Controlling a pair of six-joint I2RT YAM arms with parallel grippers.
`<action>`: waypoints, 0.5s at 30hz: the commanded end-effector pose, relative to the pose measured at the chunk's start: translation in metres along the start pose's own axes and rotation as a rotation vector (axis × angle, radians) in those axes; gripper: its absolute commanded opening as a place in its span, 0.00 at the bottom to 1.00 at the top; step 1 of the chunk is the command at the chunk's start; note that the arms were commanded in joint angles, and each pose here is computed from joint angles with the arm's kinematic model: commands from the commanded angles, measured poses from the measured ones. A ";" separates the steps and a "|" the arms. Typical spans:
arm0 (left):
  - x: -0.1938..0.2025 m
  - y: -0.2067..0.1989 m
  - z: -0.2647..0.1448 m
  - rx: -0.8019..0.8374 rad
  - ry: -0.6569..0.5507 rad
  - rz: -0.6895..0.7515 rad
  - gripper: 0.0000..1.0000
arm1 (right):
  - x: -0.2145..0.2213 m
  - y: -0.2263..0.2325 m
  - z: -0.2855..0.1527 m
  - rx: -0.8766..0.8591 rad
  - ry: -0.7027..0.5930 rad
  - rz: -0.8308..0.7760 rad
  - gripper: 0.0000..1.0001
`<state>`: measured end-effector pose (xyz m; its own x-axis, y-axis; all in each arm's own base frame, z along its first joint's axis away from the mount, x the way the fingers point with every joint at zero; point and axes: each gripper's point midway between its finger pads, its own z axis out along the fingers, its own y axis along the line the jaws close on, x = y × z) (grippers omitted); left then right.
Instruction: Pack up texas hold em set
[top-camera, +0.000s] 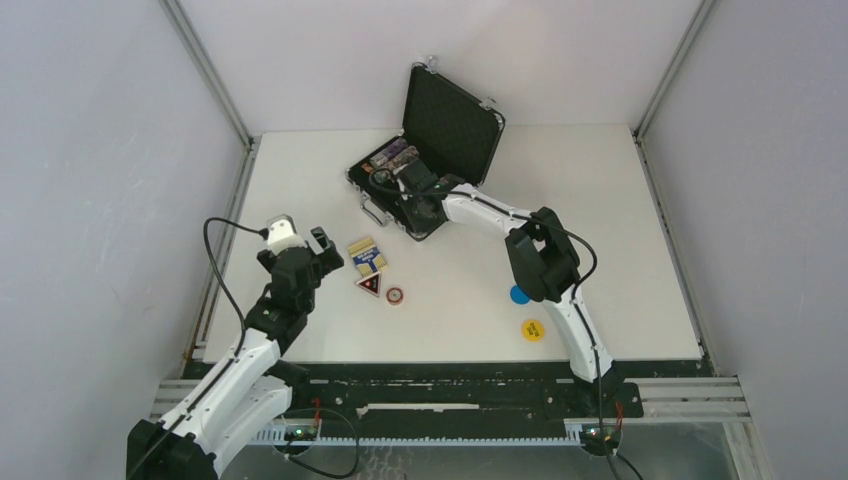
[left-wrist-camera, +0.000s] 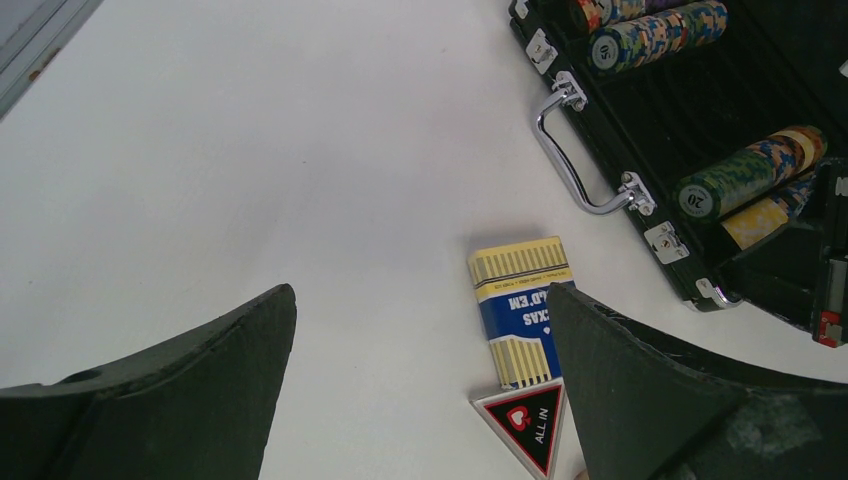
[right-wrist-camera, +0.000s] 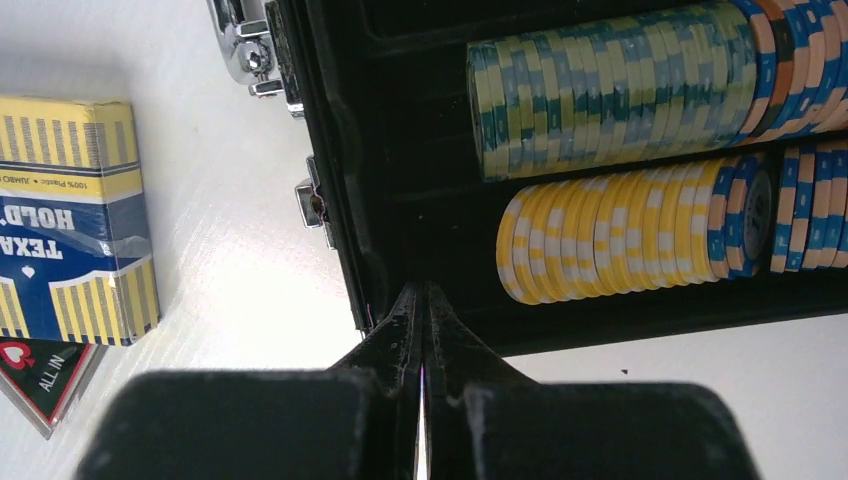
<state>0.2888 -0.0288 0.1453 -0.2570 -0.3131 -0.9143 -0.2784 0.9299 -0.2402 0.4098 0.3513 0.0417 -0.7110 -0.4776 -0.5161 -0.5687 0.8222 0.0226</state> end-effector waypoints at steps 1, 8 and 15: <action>-0.031 -0.015 -0.002 0.029 -0.062 -0.041 1.00 | -0.007 -0.004 -0.004 -0.007 -0.026 0.009 0.00; -0.028 -0.017 0.000 0.033 -0.049 -0.037 1.00 | -0.009 -0.025 0.004 0.085 -0.047 0.021 0.00; -0.030 -0.013 0.000 0.018 -0.054 -0.030 1.00 | -0.020 -0.061 0.015 0.278 -0.068 0.027 0.00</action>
<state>0.2895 -0.0290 0.1385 -0.2793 -0.3050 -0.9105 -0.2841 0.9320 -0.2251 0.4337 0.3331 0.0326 -0.7054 -0.4584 -0.5407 -0.5001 0.8624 -0.0787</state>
